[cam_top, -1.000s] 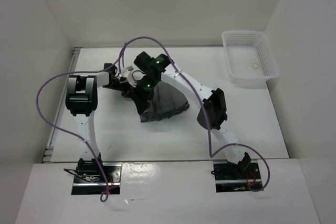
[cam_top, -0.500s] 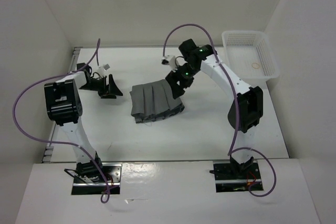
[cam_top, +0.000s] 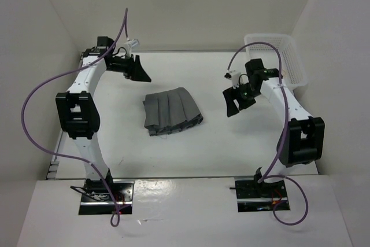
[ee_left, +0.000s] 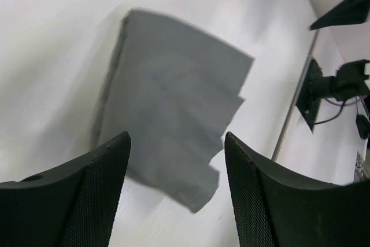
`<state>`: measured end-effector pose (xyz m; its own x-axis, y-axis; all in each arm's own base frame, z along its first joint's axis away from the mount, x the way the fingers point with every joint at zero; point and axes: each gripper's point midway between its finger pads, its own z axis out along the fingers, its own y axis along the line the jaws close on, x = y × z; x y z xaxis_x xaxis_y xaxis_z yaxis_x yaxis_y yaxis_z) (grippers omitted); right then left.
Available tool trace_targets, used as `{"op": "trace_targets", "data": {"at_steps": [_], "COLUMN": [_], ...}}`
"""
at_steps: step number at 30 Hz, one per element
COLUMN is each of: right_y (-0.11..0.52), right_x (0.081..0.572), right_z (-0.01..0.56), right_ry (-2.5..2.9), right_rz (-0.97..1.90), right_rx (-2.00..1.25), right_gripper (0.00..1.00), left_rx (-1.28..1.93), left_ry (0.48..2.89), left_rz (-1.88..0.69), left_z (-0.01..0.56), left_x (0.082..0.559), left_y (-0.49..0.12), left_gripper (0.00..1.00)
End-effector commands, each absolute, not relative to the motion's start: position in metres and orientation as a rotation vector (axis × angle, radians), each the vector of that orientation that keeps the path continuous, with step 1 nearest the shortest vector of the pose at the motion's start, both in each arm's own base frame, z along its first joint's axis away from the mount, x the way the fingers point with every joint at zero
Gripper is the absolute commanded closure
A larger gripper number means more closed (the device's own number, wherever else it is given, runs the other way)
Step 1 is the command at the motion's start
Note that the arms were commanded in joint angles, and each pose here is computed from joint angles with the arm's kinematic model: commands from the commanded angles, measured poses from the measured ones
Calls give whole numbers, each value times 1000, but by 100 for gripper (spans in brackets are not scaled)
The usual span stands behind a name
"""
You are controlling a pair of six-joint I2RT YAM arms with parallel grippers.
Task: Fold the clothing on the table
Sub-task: Fold the skirt
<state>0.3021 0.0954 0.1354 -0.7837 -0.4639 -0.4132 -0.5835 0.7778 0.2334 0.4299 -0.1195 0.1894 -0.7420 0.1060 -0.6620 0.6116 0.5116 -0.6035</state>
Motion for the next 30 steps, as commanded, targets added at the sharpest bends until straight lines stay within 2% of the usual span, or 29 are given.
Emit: {"op": "trace_targets", "data": {"at_steps": [1,8,19,22,26,30], "right_y": [96,81,67,67,65,60], "right_x": [297,281,286,286,284,284], "right_z": [143,141,137,131,131,146], "right_ry": [2576,2605,2619,2638,2641,2584], "right_rz": [508,514,525,533,543,522], "right_rx": [-753,-661,-585,-583,-580,-572], "right_gripper": [21,21,21,21,21,21], "left_rx": [695,873,780,791,856,926], "left_ry": [2123,2173,2375,2402,2341,2249], "left_rz": [-1356,-1486,-1646,-1656,-1666,-1567], "left_z": [207,155,26,12,43,119], "left_x": [413,386,380,386,389,393], "left_y": [-151,-189,-195,-199,-204,-204], "left_gripper": [27,27,30,31,32,32]}}
